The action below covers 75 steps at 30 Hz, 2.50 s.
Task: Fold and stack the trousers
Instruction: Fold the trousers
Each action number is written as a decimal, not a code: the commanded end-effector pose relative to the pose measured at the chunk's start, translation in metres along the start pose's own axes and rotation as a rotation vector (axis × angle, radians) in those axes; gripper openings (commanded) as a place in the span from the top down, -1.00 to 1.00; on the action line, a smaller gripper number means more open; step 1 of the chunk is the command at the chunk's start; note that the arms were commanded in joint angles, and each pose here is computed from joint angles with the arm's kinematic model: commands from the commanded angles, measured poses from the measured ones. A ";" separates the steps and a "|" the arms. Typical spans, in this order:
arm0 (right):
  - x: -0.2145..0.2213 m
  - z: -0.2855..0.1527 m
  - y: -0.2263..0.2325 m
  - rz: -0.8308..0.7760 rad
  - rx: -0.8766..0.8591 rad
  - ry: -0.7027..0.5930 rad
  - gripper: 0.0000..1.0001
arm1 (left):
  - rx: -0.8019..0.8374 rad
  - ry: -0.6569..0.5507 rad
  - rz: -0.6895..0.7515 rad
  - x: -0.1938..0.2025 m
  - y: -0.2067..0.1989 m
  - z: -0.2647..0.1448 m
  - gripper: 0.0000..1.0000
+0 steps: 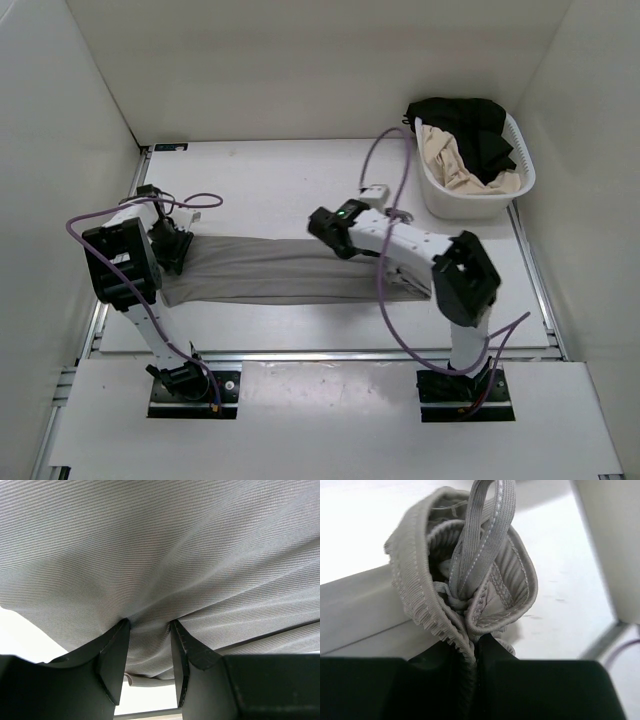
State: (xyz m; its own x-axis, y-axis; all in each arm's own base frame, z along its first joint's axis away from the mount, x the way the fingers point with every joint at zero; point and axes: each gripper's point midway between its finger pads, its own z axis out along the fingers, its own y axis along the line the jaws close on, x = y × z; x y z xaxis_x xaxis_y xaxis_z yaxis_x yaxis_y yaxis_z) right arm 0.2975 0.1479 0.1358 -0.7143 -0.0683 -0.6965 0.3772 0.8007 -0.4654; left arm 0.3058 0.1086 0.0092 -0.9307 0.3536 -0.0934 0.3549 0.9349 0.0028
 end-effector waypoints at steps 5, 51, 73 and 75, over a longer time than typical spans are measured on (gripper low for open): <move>0.027 -0.072 0.065 -0.069 -0.115 -0.057 1.00 | 0.071 -0.006 -0.011 0.000 -0.014 0.008 0.01; -0.046 -0.221 0.156 -0.240 -0.949 -0.197 -0.73 | -0.008 -0.293 0.122 -0.092 0.001 -0.103 -0.07; 0.019 -0.010 0.038 0.198 -0.984 0.306 -0.50 | 0.605 -0.358 1.129 -0.093 -0.416 -0.121 -0.30; 0.020 -0.001 0.033 0.221 -0.969 0.321 -0.50 | 0.583 -0.332 1.137 -0.088 -0.430 -0.101 -0.30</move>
State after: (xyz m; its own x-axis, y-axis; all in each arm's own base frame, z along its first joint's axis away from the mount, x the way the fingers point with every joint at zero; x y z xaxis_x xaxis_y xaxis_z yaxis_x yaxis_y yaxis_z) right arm 0.2828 0.1651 0.0916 -0.8813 0.1559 -0.4461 0.0328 0.9619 0.2713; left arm 0.2309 -0.2944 0.1248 -0.0531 0.8617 -0.5046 0.9831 -0.0435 -0.1777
